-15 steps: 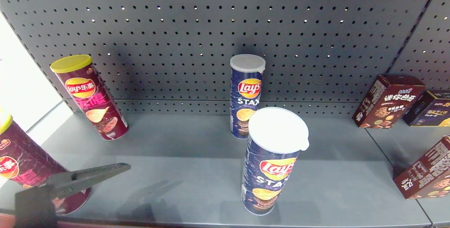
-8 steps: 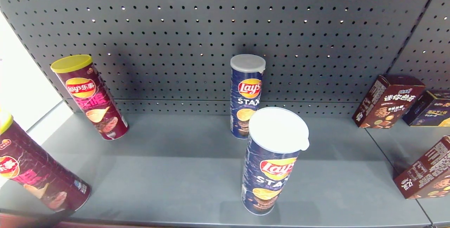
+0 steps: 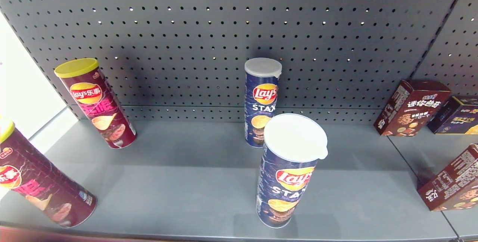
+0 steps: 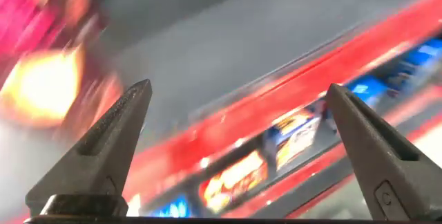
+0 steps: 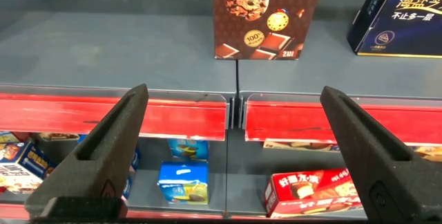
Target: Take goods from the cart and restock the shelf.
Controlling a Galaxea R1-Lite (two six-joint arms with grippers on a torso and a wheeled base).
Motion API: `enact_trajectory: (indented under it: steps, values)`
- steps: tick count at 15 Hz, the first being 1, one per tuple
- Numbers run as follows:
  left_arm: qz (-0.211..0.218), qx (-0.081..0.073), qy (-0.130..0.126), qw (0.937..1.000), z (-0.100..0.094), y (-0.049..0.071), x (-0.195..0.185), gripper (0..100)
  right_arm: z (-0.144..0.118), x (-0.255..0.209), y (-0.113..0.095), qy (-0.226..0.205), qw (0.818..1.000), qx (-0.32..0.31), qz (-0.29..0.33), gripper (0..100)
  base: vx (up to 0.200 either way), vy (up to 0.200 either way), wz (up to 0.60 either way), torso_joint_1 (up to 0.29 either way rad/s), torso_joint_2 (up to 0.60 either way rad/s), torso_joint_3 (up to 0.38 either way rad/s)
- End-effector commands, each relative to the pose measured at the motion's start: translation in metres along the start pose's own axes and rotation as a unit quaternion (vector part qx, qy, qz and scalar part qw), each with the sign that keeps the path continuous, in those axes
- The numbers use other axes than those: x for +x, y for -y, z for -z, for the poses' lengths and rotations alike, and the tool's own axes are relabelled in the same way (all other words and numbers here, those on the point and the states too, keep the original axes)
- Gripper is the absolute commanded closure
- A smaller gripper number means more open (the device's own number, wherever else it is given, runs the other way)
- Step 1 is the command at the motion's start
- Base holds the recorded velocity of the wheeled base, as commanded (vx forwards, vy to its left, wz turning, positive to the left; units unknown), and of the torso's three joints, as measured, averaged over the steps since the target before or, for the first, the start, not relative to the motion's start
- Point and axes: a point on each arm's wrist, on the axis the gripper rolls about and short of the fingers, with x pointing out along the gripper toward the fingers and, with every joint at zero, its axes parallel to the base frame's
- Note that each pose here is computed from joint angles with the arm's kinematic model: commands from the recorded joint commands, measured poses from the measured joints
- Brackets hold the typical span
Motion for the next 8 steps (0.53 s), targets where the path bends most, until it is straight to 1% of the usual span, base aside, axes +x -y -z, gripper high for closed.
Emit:
enact_trajectory:
  steps: [1, 4, 5, 7, 8]
  values:
    - [-0.042, -0.01, 0.043, 0.9982, 0.0076, 0.0024, -0.0117, 0, -0.0001, 0.0, 0.0, 0.001, 1.0, 0.001, 0.0, 0, 0.0, 0.0, 0.0, 0.0, 0.0, 0.0]
    - [-0.041, -0.014, 0.04, 0.9982, 0.0082, 0.0025, -0.0117, 0, 0.0001, 0.0, 0.0, 0.0, 1.0, 0.001, 0.0, 0, 0.0, 0.0, 0.0, 0.0, 0.0, 0.0]
    - [-0.038, -0.026, 0.021, 0.9987, 0.0122, 0.0032, -0.0114, 0, 0.0001, 0.0, 0.0, 0.0, 1.0, 0.001, 0.0, 0, 0.0, 0.0, 0.0, 0.0, 0.0, 0.0]
    - [-0.038, -0.029, 0.019, 0.9987, 0.0125, 0.0033, -0.0113, 0, 0.0001, 0.0, 0.0, 0.0, 1.0, 0.001, 0.0, 0, 0.0, 0.0, 0.0, 0.0, 0.0, 0.0]
    - [-0.038, -0.038, 0.02, 0.9984, 0.0125, 0.0033, -0.0113, 0, 0.0001, 0.0, 0.0, 0.0, 1.0, 0.001, 0.0, 0, 0.0, 0.0, 0.0, 0.0, 0.0, 0.0]
